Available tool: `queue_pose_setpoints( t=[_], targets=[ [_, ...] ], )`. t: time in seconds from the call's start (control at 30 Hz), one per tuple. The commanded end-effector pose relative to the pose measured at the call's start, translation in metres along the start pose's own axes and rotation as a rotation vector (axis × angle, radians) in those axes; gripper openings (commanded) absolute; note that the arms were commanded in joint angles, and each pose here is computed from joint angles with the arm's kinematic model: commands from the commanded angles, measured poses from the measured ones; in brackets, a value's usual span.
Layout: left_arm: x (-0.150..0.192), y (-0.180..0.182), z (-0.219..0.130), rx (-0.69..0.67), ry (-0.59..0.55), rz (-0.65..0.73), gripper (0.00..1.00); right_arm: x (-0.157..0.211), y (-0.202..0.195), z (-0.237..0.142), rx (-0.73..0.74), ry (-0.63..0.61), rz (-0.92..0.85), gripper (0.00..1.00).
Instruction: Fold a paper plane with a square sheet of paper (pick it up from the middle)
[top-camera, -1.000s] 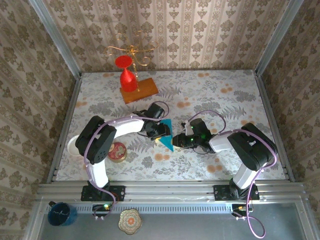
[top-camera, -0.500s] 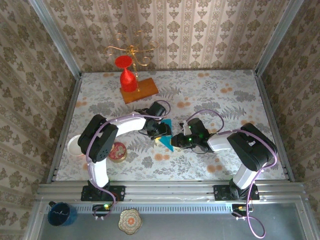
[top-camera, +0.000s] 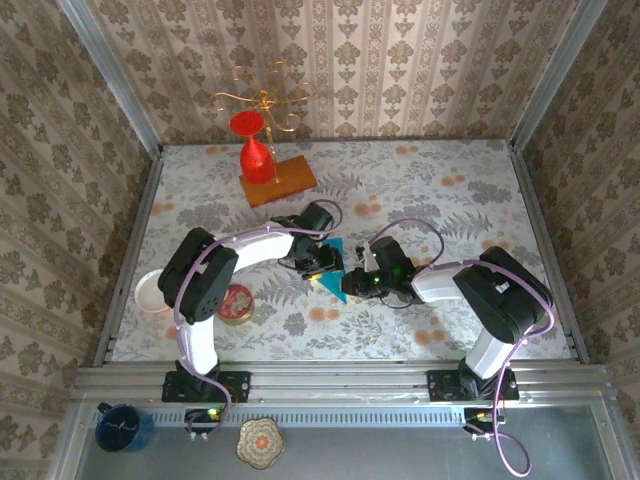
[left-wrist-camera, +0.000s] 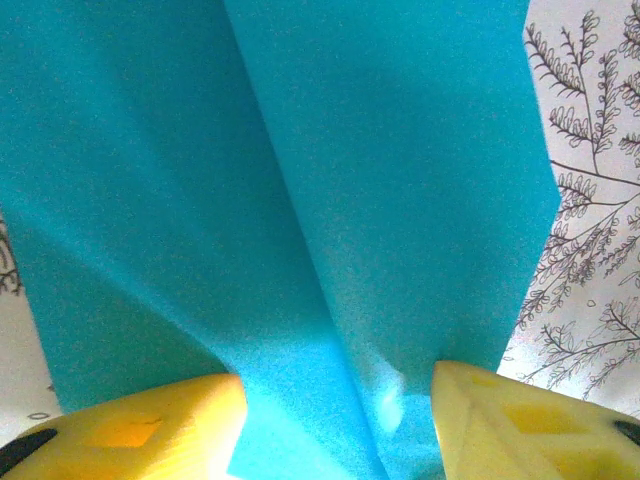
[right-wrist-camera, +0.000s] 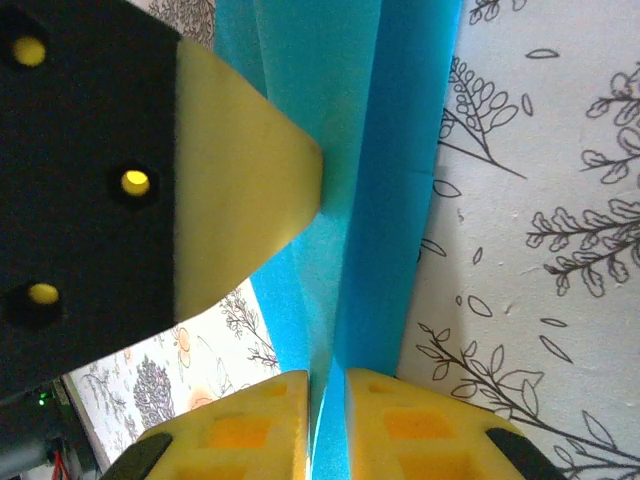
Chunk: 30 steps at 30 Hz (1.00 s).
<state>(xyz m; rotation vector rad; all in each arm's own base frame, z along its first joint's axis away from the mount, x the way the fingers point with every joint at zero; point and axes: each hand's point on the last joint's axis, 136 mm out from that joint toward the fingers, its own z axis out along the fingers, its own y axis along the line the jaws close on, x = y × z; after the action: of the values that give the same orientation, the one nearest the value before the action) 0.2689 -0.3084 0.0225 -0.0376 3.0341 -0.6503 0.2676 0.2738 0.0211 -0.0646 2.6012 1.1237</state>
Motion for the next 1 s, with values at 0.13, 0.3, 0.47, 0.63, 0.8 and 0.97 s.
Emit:
queue_pose_setpoints(
  t=[0.13,0.3,0.47,0.63,0.8,0.97],
  targets=[
    [0.036,0.061,0.027,-0.218,0.134,-0.029,0.57,0.020,-0.026,0.006,0.078,0.055,0.074,0.13],
    [0.031,0.052,0.021,-0.187,0.121,-0.018,0.57,0.023,-0.031,0.006,0.070,0.058,0.109,0.10],
    [0.010,0.021,-0.001,-0.082,0.057,0.029,0.57,0.027,-0.035,0.007,0.048,0.065,0.150,0.08],
    [-0.017,-0.024,-0.040,0.114,-0.062,0.089,0.59,0.028,-0.038,0.008,0.015,0.060,0.175,0.08],
    [-0.027,-0.038,-0.067,0.241,-0.149,0.111,0.61,0.027,-0.036,0.008,-0.020,0.060,0.179,0.07],
    [-0.021,-0.042,-0.061,0.354,-0.141,0.113,0.49,0.028,-0.035,0.007,-0.050,0.069,0.192,0.06]
  ],
)
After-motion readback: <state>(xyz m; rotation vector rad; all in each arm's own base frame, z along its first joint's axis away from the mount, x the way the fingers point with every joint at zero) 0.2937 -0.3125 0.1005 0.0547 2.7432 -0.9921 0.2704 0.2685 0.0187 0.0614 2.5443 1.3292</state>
